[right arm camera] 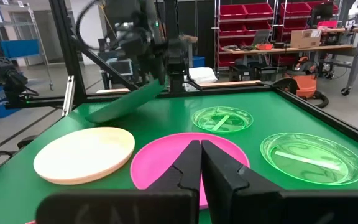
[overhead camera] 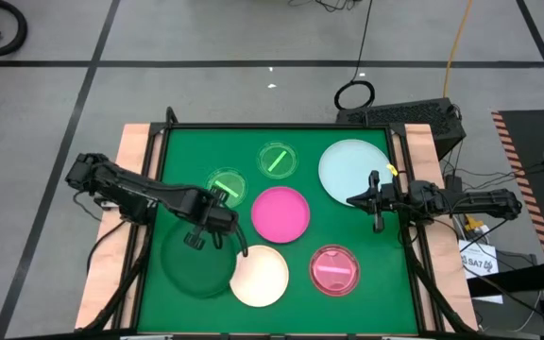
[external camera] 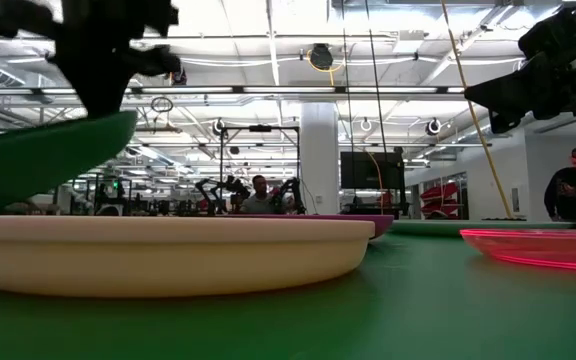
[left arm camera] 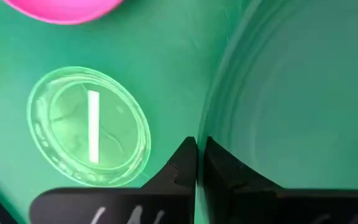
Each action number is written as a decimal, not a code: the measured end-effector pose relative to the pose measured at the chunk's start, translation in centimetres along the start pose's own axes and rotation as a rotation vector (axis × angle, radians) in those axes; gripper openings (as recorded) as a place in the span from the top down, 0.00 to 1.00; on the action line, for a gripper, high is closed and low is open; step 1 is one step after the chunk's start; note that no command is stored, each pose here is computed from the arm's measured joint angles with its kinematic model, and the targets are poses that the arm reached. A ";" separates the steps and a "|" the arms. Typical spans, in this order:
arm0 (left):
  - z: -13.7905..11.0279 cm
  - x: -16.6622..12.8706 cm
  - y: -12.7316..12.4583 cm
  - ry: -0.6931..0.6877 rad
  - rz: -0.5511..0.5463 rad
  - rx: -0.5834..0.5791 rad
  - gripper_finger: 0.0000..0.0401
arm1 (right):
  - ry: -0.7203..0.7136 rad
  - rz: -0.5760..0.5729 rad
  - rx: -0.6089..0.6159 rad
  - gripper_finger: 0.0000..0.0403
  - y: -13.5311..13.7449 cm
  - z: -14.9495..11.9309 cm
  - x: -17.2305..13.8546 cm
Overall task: Stack plastic plates
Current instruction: Stack the green plate on top of the light blue plate
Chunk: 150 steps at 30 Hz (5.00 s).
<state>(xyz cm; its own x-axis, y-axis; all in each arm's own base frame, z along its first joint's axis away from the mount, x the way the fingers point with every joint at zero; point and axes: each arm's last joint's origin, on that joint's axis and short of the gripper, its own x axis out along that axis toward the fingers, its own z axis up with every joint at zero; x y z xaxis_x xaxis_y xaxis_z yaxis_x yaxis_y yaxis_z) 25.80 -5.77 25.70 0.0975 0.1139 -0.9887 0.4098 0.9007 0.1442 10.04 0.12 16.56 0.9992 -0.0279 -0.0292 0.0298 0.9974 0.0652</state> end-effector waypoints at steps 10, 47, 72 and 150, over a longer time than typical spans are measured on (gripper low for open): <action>0.8 -6.2 3.9 -0.169 0.037 -0.193 0.98 | -0.062 0.004 0.060 0.98 0.0 0.6 0.0; 4.7 -1.6 20.1 -0.604 0.336 -1.148 0.98 | -0.150 0.009 -0.254 0.98 0.6 4.8 -0.8; 4.1 -0.7 23.9 -0.774 0.346 -1.335 0.98 | 0.361 -0.232 -0.677 0.56 0.4 2.6 5.3; 10.5 -2.6 11.9 -0.609 0.356 -0.499 0.40 | 0.626 -0.423 -0.382 0.99 3.0 -0.1 7.2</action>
<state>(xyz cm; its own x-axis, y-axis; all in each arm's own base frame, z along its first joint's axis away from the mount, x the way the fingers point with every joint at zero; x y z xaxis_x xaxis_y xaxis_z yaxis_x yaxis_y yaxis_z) 39.90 0.21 30.46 0.6721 0.3087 -0.6730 -0.1703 0.9490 0.2653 17.29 2.94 16.45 0.7031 -0.4745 -0.5296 0.2744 0.8681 -0.4135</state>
